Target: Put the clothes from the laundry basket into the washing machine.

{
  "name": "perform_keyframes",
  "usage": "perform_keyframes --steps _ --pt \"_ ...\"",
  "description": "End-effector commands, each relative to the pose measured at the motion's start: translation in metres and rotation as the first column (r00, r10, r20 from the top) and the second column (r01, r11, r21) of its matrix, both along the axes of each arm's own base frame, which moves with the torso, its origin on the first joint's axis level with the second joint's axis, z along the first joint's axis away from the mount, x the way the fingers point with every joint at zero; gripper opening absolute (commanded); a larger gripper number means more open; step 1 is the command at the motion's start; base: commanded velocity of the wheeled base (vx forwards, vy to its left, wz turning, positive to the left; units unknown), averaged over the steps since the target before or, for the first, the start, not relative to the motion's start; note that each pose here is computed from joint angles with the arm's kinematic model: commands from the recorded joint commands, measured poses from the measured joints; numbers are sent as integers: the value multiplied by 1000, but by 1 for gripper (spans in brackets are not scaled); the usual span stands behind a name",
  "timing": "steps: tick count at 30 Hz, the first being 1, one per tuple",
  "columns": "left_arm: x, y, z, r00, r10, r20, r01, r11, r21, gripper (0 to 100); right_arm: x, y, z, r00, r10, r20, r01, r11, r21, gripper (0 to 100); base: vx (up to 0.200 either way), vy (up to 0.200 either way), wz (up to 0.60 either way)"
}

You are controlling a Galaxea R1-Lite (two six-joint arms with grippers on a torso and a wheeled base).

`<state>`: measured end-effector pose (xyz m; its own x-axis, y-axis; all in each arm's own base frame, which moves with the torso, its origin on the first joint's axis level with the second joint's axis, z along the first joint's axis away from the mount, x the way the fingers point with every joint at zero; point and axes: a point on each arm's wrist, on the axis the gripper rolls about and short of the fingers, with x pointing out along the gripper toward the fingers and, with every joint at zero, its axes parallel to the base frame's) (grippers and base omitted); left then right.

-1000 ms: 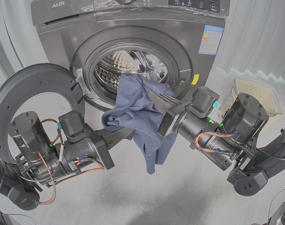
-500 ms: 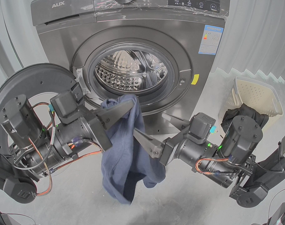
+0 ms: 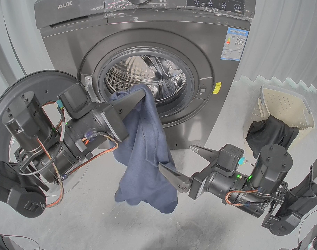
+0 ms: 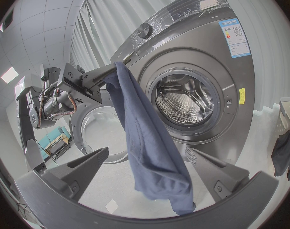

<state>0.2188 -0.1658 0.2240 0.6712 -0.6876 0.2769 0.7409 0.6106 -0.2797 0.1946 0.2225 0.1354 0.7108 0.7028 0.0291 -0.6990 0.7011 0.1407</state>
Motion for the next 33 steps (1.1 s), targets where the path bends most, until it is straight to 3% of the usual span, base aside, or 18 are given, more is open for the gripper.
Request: perform_keyframes --steps 1,19,33 --pt "3 2 1 1000 14 3 -14 1000 -1 0 2 -2 -3 1000 -11 -10 11 1000 -8 100 0 0 0" --pt "5 3 3 1000 20 11 -20 1000 -6 0 26 24 -33 999 -13 -45 10 998 -58 100 0 0 0" --pt "5 3 4 999 40 10 -40 999 -10 0 68 57 -54 999 -39 -21 39 999 -35 100 0 0 0"
